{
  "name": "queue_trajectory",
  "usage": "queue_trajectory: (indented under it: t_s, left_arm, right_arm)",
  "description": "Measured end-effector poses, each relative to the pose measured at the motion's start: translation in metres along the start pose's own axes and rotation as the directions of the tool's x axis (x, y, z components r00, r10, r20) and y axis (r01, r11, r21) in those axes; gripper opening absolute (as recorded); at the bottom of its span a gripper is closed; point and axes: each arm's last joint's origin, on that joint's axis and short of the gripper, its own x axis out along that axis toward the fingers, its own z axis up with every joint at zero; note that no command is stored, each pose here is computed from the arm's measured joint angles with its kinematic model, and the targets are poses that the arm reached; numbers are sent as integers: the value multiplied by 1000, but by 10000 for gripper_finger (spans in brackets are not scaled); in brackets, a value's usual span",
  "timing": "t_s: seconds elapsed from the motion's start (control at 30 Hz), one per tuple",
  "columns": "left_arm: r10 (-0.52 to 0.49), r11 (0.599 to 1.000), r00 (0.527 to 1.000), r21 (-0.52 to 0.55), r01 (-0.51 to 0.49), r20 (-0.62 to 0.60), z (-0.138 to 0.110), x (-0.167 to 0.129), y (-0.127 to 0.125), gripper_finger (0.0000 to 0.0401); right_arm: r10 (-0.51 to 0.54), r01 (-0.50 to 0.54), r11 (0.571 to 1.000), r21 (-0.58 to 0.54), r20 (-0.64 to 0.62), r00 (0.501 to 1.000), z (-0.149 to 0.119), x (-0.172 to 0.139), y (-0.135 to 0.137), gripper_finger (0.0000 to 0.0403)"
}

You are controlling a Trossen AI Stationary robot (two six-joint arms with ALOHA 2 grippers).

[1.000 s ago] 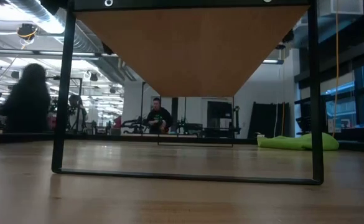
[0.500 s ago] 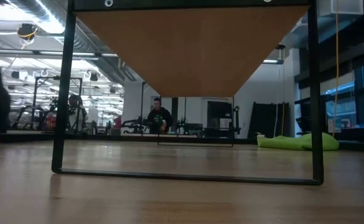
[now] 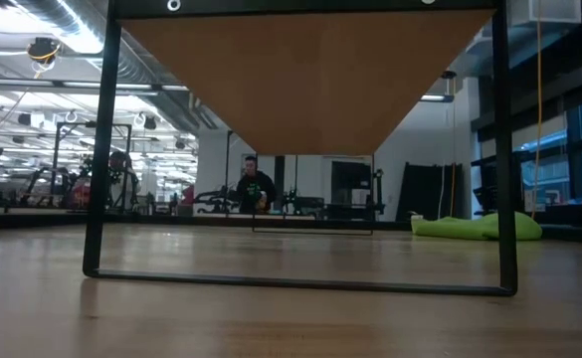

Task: Stack small to large cups/mugs on shelf
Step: Return to Home Position

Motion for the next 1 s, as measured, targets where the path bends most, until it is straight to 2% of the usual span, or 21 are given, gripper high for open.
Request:
queue_trajectory:
  t_s: [0.1,0.23,0.3,0.37,0.43,0.57,0.63,0.7,0.77,0.9,1.0]
  left_arm:
    - [-110,992,992,63,106,64,-7,-14,0,55]
    - [-266,954,958,170,246,106,-47,-10,9,55]
    - [-296,941,945,213,264,139,-69,-8,16,55]
    - [-292,943,946,208,259,144,-92,-8,24,55]
    - [-245,961,958,170,219,150,-113,-11,32,55]
    - [-171,982,966,113,151,192,-145,-16,48,55]
    - [-95,995,980,39,90,174,-164,-19,58,55]
    - [16,998,998,-57,-13,53,-176,-17,68,55]
    - [81,992,997,-94,-81,-2,-182,-18,75,55]
    - [208,972,970,-82,-219,-125,-193,-21,87,55]
    - [277,950,926,-72,-304,-258,-206,-25,94,55]
  right_arm:
    - [3,1,999,-36,128,992,-24,-23,4,9]
    - [-14,36,996,-84,254,967,-73,-36,3,9]
    - [-40,77,991,-110,307,951,-100,-39,2,9]
    - [-41,96,987,-131,371,928,-120,-45,2,9]
    - [-34,103,985,-137,432,901,-137,-52,2,11]
    - [-55,125,984,-126,451,891,-176,-64,1,17]
    - [-107,171,980,-101,456,884,-191,-70,-1,18]
    - [-191,227,973,-47,392,900,-195,-68,-5,19]
    - [-227,258,966,-27,392,891,-197,-70,-7,19]
    - [-222,275,947,-167,280,934,-207,-68,-8,19]
    - [-231,272,939,-212,198,953,-215,-66,-9,19]
